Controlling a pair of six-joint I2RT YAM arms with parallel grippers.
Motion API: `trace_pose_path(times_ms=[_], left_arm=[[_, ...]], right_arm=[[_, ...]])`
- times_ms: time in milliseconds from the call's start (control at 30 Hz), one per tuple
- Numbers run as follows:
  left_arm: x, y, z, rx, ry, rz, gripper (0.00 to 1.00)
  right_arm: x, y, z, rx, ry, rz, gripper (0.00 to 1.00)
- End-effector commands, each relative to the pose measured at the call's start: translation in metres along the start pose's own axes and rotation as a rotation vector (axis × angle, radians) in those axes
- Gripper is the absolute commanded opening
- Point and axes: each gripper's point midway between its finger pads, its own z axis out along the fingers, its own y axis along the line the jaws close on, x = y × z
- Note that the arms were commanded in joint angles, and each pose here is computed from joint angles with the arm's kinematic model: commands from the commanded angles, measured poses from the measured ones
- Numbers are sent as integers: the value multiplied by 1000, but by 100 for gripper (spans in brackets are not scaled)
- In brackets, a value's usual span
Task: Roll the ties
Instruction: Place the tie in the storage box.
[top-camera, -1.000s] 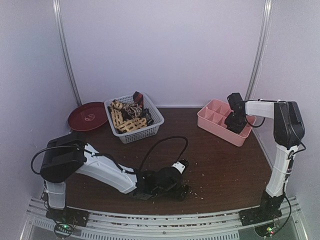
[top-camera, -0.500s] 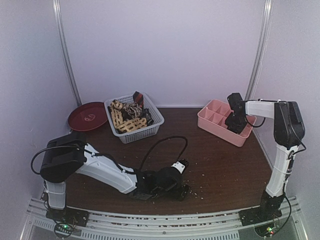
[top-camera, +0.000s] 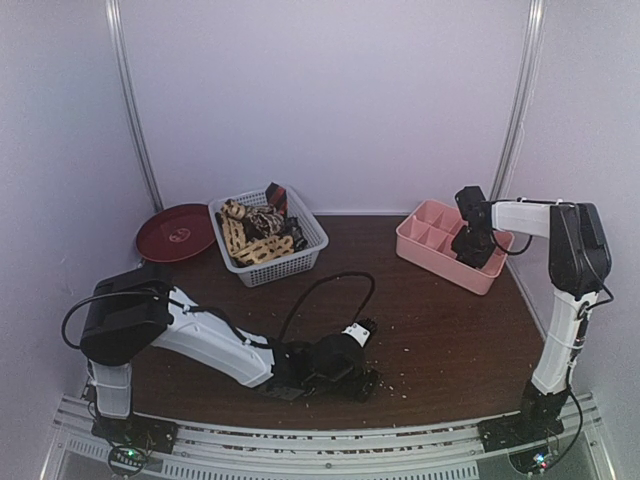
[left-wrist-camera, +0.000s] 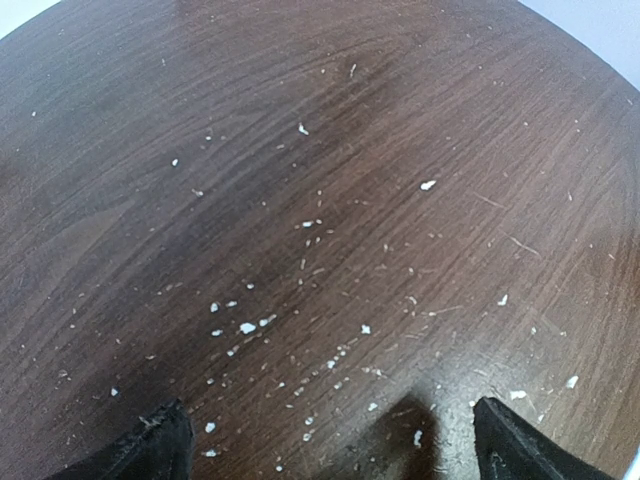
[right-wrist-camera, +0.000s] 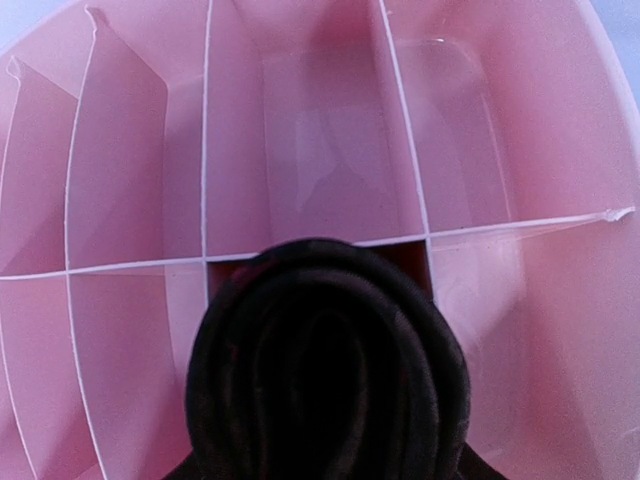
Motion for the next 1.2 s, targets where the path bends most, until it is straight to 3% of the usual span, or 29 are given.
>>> trace_pose_path(times_ms=[0,267,467,867,1167], left_arm=[[-17,-7,-4,10,-46,-23,98],[-16,-6,-4,5,-46,-25,98],[-16,-5,-4,1,-47,-25,98],[-19,-6,-6,4,-51,-22,98],[-18,-5,-6,2,-50,-22,98]], right_arm=[[7,-27,-4,94,19,-34,53],[7,-29,-5,104,17,-45,60],[8,-30,-6,104,17,-45,53],[6,-32,-10,112,13,-58,58],[27,-41,11,139,52,-84,48]])
